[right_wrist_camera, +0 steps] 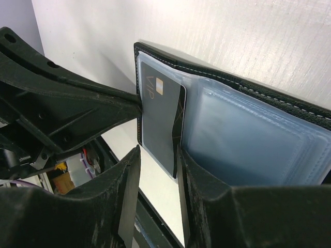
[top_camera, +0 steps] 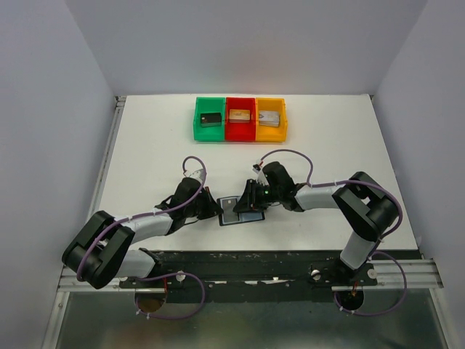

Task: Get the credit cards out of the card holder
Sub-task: Remove the credit card from the card holder.

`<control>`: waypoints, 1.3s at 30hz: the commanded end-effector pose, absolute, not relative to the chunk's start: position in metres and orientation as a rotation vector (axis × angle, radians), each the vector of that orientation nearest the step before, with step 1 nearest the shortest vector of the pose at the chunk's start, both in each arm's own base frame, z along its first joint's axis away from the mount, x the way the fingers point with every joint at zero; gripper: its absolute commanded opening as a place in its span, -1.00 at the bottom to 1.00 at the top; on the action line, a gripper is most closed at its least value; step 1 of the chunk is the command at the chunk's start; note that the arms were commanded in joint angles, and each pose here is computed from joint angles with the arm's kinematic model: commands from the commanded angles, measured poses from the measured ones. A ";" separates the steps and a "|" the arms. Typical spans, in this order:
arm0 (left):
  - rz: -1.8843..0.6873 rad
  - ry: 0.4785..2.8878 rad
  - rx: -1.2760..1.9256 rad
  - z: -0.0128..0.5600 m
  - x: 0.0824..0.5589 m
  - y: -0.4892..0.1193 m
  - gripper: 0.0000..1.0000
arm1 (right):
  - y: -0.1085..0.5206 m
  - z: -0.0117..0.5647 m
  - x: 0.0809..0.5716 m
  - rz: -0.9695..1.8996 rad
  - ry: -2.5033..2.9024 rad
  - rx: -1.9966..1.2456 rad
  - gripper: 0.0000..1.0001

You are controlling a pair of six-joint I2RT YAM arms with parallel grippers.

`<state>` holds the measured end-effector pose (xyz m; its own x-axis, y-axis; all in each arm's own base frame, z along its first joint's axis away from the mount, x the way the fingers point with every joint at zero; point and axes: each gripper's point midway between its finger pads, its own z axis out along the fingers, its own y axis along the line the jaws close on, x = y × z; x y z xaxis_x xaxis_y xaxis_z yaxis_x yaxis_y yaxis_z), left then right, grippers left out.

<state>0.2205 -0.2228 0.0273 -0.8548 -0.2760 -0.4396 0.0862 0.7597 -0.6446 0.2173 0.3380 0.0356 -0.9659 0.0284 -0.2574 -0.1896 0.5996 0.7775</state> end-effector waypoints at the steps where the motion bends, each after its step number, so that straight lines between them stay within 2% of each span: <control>1: -0.858 2.469 -0.166 0.012 0.214 -0.211 -1.00 | 0.333 0.023 0.211 1.261 2.618 -0.144 -0.15; 30: -0.827 2.490 -0.160 0.009 0.211 -0.207 -1.00 | 0.325 0.019 0.211 1.193 2.597 -0.241 -0.07; 39: -0.820 2.496 -0.161 0.007 0.213 -0.207 -1.00 | 0.338 0.037 0.211 1.333 2.498 -0.254 -0.06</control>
<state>0.2210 -0.2216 0.0264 -0.8510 -0.2790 -0.4449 0.0851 0.7626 -0.6412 0.2162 0.3362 0.0335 -0.9461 -0.0141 -0.3237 -0.2698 0.5875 0.7629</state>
